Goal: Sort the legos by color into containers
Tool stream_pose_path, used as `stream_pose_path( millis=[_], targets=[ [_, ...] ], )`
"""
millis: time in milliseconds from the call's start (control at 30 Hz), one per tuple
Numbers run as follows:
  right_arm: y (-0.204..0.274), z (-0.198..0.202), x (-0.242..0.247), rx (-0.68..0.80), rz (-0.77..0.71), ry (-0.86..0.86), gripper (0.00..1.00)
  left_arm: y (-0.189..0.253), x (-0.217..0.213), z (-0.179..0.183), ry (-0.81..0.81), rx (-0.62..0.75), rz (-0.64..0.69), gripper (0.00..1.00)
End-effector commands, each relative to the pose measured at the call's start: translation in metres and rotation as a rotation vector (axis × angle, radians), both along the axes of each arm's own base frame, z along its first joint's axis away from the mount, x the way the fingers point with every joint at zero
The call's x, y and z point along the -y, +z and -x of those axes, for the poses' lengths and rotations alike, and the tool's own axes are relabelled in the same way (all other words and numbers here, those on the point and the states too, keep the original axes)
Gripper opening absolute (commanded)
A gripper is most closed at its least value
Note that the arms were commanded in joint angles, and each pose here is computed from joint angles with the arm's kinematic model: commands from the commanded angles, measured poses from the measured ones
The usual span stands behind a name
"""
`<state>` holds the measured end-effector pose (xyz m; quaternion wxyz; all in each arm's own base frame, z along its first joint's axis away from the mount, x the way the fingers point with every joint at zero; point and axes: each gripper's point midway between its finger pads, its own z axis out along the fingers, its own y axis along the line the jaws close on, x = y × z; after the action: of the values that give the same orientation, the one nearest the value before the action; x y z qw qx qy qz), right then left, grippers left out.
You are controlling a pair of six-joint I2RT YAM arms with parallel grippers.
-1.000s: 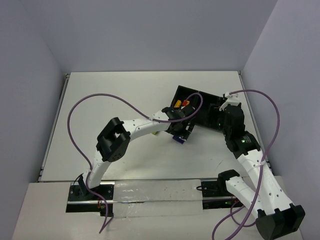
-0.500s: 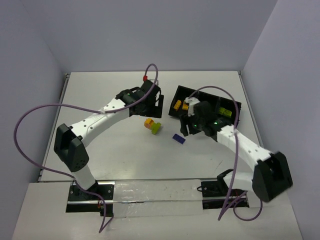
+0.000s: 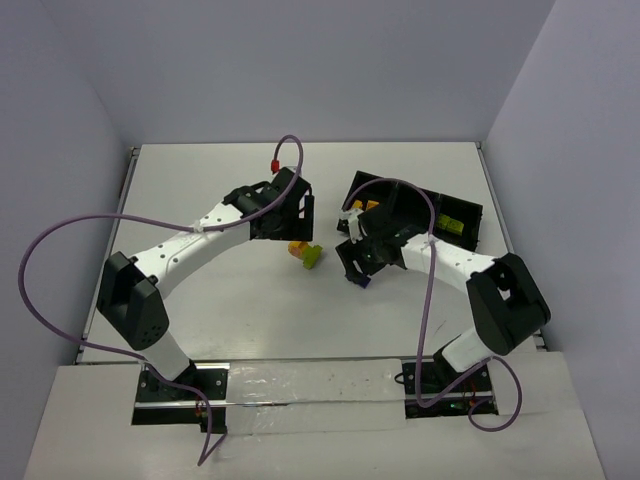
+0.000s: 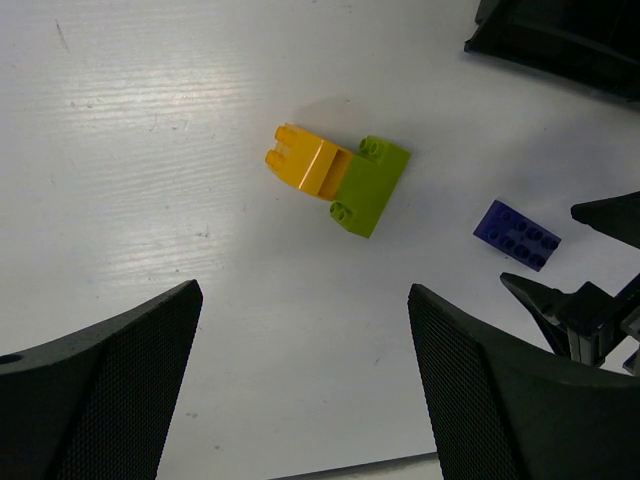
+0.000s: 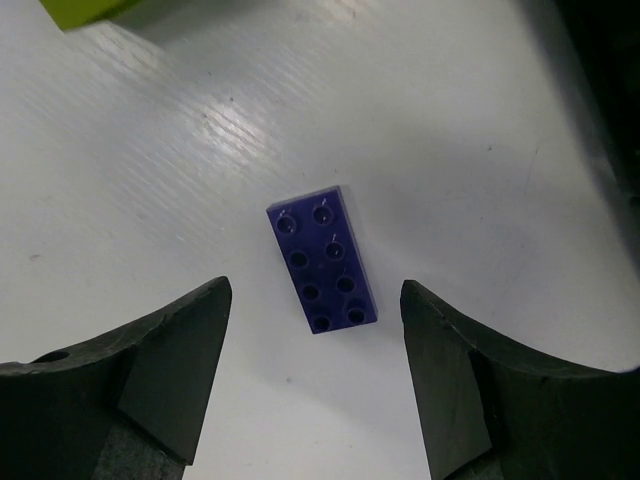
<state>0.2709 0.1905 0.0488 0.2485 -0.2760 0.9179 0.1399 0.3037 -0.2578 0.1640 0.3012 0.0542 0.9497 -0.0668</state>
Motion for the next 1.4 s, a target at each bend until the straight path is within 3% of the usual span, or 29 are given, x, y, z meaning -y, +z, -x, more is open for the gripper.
stream_pose_path(
  millis=[0, 267, 467, 633, 767, 833, 967, 1067, 1367],
  targets=[
    [0.000, -0.002, -0.009, 0.004, 0.041, 0.066, 0.76, 0.015, 0.000, -0.006, 0.024, 0.054, 0.028, 0.91],
    [-0.020, 0.001, -0.001, -0.021, 0.152, 0.059, 0.76, 0.018, -0.004, -0.010, 0.036, 0.069, 0.011, 0.91],
    [-0.029, -0.004, 0.005, 0.004, 0.233, 0.010, 0.67, 0.021, -0.010, -0.012, 0.048, 0.080, 0.016, 0.91],
    [-0.034, -0.005, 0.004, 0.003, 0.250, -0.004, 0.51, 0.022, -0.016, -0.013, 0.057, 0.081, 0.009, 0.91],
    [-0.017, -0.008, -0.003, 0.034, 0.194, -0.024, 0.20, 0.022, -0.020, -0.012, 0.062, 0.082, 0.005, 0.91],
    [0.006, -0.011, -0.008, 0.080, 0.137, -0.031, 0.12, 0.021, -0.021, -0.013, 0.062, 0.082, 0.005, 0.91],
    [0.054, -0.017, -0.004, 0.202, 0.076, -0.073, 0.09, 0.024, -0.024, -0.016, 0.055, 0.091, -0.015, 0.91],
    [0.095, -0.032, 0.023, 0.331, 0.055, -0.231, 0.00, 0.029, -0.028, -0.020, 0.059, 0.106, -0.018, 0.91],
    [0.145, -0.088, 0.122, 0.458, -0.088, -0.669, 0.03, 0.026, -0.024, -0.020, 0.039, 0.085, 0.004, 0.91]
  ],
)
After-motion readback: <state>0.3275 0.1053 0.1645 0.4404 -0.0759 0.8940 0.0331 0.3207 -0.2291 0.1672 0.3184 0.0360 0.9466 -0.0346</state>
